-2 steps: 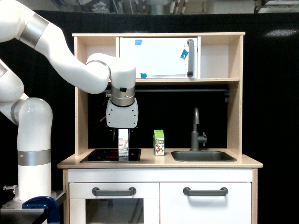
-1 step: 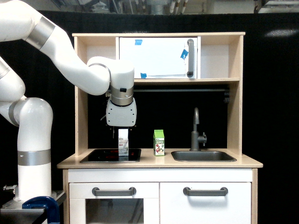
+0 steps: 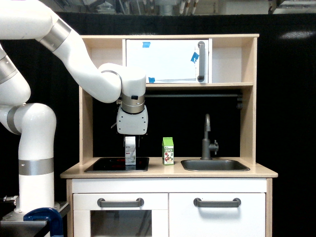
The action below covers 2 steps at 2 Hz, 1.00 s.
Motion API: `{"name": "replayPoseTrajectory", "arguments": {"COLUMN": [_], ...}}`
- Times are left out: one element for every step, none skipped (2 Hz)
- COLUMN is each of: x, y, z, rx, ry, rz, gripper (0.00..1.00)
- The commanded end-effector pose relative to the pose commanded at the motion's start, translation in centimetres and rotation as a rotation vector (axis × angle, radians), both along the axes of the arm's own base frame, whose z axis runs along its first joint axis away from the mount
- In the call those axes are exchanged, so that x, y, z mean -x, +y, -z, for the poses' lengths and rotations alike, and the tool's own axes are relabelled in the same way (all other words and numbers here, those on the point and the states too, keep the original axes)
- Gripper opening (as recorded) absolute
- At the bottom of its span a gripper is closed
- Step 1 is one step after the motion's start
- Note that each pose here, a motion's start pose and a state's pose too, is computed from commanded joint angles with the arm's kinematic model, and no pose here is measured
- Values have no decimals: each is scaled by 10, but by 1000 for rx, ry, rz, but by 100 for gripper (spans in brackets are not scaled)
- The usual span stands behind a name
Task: Put the white box into the sink
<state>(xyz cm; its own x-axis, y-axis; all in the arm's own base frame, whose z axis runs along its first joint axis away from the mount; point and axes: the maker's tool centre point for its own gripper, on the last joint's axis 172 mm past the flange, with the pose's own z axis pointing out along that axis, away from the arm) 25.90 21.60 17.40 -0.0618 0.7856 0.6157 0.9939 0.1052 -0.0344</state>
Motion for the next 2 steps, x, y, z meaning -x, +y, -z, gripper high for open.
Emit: {"name": "replayPoseTrajectory", "arguments": {"x": [9,8], "y": [20,33], "z": [11,18], "rx": [0,0], "ry": [0,0], "rz": [0,0], "gripper": [100,100]}}
